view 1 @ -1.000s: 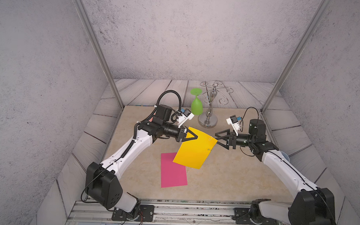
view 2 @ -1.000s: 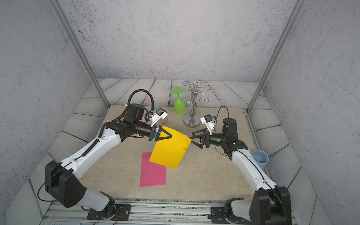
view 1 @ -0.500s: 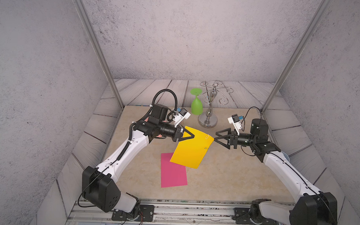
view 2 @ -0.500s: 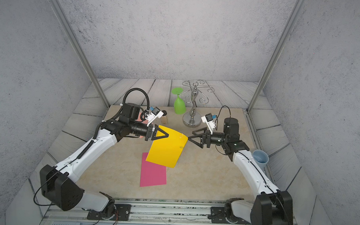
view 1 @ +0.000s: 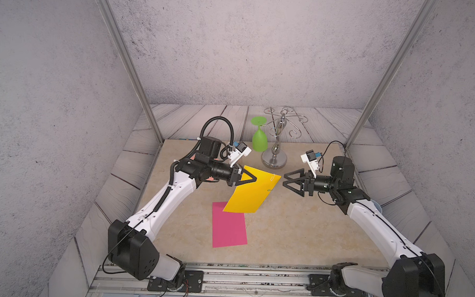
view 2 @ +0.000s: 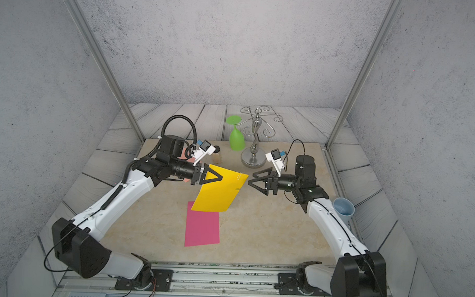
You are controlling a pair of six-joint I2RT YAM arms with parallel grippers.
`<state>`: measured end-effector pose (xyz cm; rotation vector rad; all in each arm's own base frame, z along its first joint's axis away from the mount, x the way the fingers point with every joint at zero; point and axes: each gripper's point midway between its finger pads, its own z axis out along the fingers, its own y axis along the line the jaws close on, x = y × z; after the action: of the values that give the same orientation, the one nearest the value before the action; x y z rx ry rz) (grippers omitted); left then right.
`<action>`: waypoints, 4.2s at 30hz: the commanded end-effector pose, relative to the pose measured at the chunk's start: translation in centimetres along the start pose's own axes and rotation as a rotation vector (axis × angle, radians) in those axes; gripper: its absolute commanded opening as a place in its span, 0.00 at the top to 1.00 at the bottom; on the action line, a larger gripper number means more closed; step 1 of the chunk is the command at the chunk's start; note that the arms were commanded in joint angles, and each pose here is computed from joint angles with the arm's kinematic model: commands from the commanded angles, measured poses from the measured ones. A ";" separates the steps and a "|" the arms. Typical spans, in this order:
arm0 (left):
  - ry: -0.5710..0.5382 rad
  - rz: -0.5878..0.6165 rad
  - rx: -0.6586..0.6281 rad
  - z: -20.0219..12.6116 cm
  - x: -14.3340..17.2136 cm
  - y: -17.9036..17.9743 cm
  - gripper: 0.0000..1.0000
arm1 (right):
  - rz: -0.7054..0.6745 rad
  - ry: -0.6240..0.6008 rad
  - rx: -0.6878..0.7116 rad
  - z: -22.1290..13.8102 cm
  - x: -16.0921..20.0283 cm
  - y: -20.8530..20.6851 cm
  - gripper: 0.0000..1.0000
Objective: Unclip the paperclips from the documents
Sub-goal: Adjust the document, then remove the paper clip from the document.
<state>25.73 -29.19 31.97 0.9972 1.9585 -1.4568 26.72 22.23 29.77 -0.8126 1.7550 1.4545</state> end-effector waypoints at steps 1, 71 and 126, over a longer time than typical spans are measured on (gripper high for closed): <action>-0.048 0.057 0.043 -0.8 -1.7 -1.9 1.00 | -0.009 0.021 -0.053 1.4 0.6 0.5 0.17; 0.037 0.015 0.007 0.2 0.6 -1.4 1.00 | -0.136 0.264 0.001 2.6 1.3 2.3 0.34; 0.238 -0.024 0.006 1.1 5.2 -1.6 1.00 | -0.114 0.435 -0.201 5.5 5.2 3.5 0.88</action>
<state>21.50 -29.02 28.35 1.1603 2.1675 -1.4136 21.78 27.78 26.74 -1.4003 1.8393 1.4234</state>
